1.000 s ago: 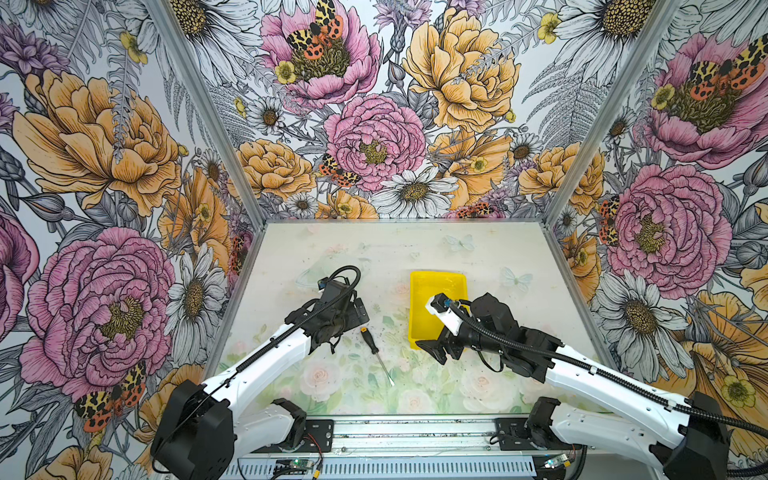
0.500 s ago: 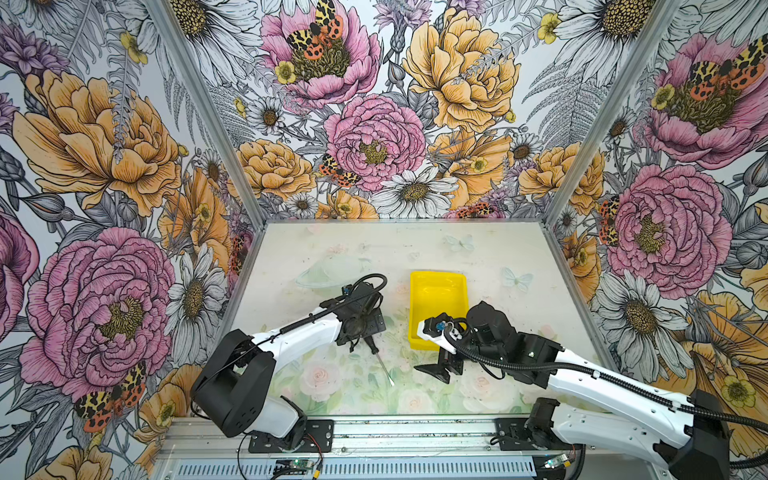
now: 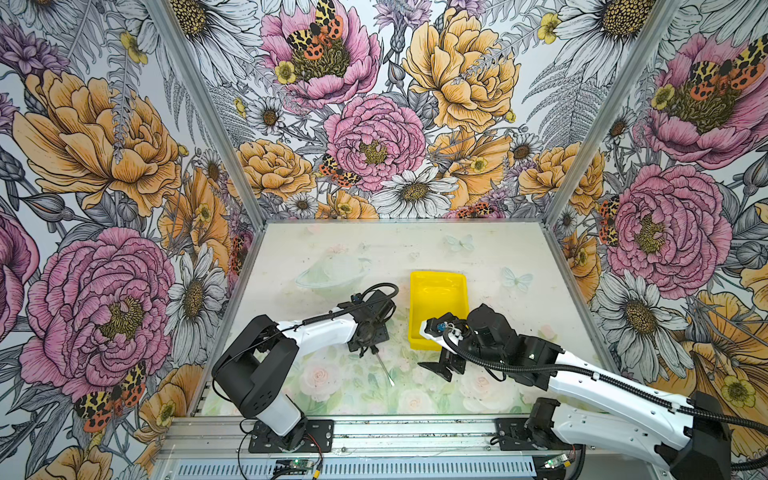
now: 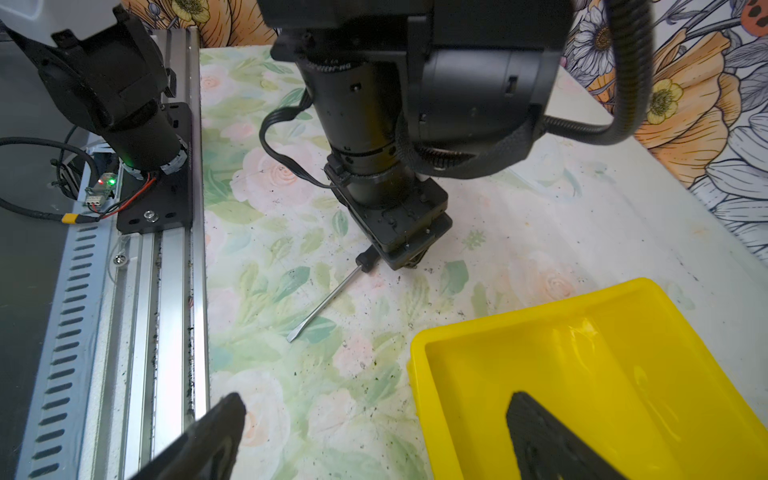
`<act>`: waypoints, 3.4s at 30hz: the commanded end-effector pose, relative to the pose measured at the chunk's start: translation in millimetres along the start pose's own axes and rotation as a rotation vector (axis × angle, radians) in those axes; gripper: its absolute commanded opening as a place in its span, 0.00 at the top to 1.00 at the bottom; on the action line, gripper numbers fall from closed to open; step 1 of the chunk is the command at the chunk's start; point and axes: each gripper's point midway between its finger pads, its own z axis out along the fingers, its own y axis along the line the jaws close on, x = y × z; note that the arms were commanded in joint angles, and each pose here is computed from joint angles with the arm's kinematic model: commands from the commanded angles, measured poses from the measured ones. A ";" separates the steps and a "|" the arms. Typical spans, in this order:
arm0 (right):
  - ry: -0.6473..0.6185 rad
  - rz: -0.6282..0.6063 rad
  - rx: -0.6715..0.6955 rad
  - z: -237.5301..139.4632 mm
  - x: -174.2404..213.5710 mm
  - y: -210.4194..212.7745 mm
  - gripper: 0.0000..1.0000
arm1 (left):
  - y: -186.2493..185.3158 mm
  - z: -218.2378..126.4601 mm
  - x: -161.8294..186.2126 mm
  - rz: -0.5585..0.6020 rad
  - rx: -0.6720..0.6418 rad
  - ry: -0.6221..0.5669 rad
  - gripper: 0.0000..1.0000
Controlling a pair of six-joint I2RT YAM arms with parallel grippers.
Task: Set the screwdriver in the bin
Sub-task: 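Lower the left gripper and close it on the black screwdriver handle, then lift the screwdriver with the left gripper and carry it over the yellow bin, then lower the screwdriver into the bin and open the left gripper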
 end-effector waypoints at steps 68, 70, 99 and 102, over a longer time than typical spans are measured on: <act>-0.175 0.643 0.638 -113.7 53.0 -142.6 0.00 | -239.8 -35.3 -102.1 0.210 0.255 -0.299 0.88; -0.174 0.645 0.643 -114.1 54.1 -143.7 0.01 | -239.8 -28.2 -97.9 0.213 0.248 -0.285 0.88; -0.194 0.636 0.681 -123.4 55.6 -144.1 0.00 | -231.5 33.7 -65.9 0.251 0.176 -0.178 0.75; -0.192 0.635 0.692 -125.2 56.3 -144.6 0.01 | -233.0 30.1 -66.2 0.258 0.180 -0.184 0.60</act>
